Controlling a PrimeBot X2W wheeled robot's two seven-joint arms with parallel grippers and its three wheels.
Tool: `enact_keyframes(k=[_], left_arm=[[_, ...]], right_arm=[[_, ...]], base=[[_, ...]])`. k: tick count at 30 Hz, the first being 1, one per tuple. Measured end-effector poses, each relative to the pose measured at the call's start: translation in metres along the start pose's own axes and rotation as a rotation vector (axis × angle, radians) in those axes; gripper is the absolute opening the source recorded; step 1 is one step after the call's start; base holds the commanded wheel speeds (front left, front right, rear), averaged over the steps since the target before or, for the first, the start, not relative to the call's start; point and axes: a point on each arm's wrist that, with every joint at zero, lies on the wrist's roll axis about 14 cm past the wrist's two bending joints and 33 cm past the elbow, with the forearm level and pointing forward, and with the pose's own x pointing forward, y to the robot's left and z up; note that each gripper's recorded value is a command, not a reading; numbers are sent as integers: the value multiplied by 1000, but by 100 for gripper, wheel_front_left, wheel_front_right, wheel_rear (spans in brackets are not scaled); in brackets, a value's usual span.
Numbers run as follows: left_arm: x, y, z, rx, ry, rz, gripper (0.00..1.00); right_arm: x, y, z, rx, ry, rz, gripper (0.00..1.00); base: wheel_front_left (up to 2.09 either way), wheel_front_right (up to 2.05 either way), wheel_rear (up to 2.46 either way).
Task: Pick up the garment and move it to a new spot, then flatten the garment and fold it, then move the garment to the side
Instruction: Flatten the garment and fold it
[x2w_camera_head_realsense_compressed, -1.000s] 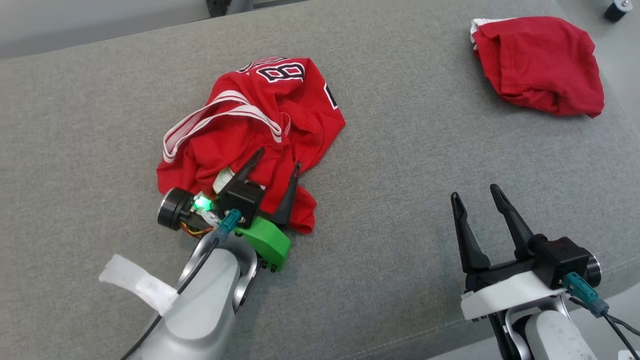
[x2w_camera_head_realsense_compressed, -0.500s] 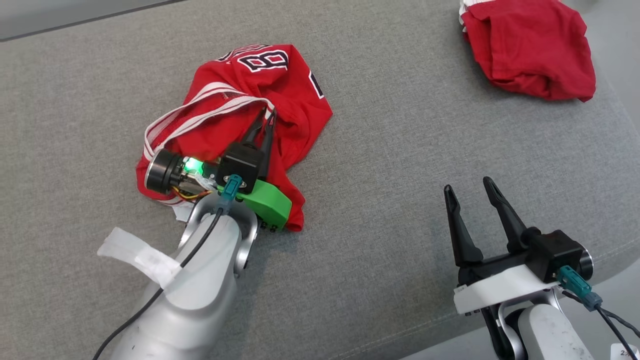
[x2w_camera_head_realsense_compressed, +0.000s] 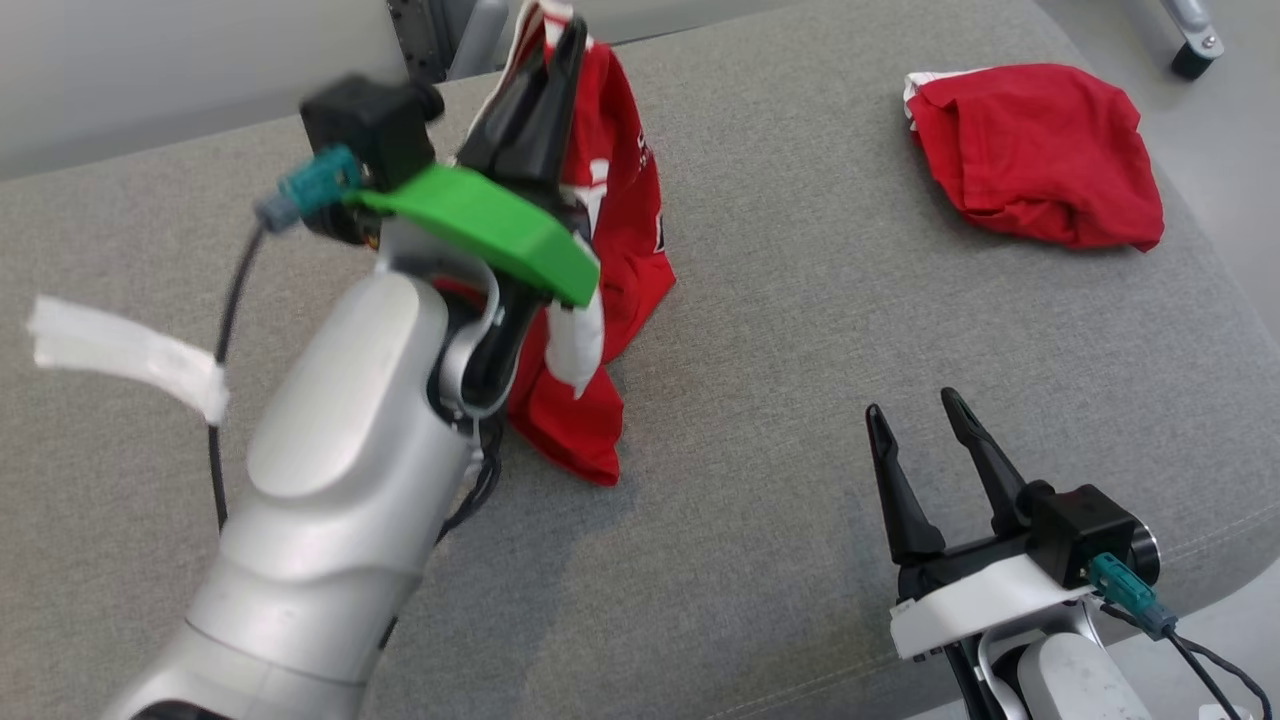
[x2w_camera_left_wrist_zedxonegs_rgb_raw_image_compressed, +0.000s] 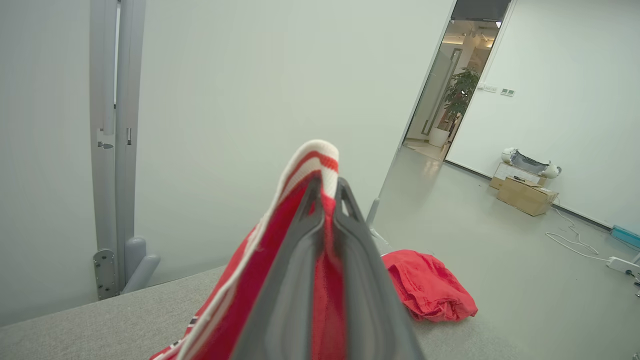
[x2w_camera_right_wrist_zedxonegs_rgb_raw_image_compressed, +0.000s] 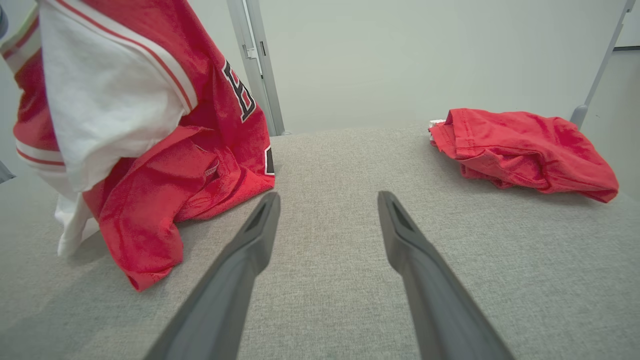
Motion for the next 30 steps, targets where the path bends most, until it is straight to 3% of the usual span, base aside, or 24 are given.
enact_keyframes(k=[9, 13, 16, 19, 23, 30], left_arm=[[58, -66, 139, -234, -157, -146, 0], [69, -100, 187, -263, -216, -207, 0], [72, -107, 209, -292, -257, -185, 0], [75, -77, 189, -324, -208, -53, 0], [60, -10, 119, -382, -83, 167, 0], [-69, 163, -16, -471, 63, 742, 0]], right_arm=[[-15, -6, 9, 16, -26, -30, 100], [-20, -11, 13, 24, -38, -48, 100], [-21, -13, 14, 30, -40, -54, 100], [-19, -10, 14, 34, -44, -45, 100], [-15, -4, 16, 45, -50, -27, 100], [-9, 5, 9, 60, -32, 1, 100]], base=[[0, 0, 0], [0, 0, 0], [0, 0, 0], [0, 0, 0], [0, 0, 0], [0, 0, 0]])
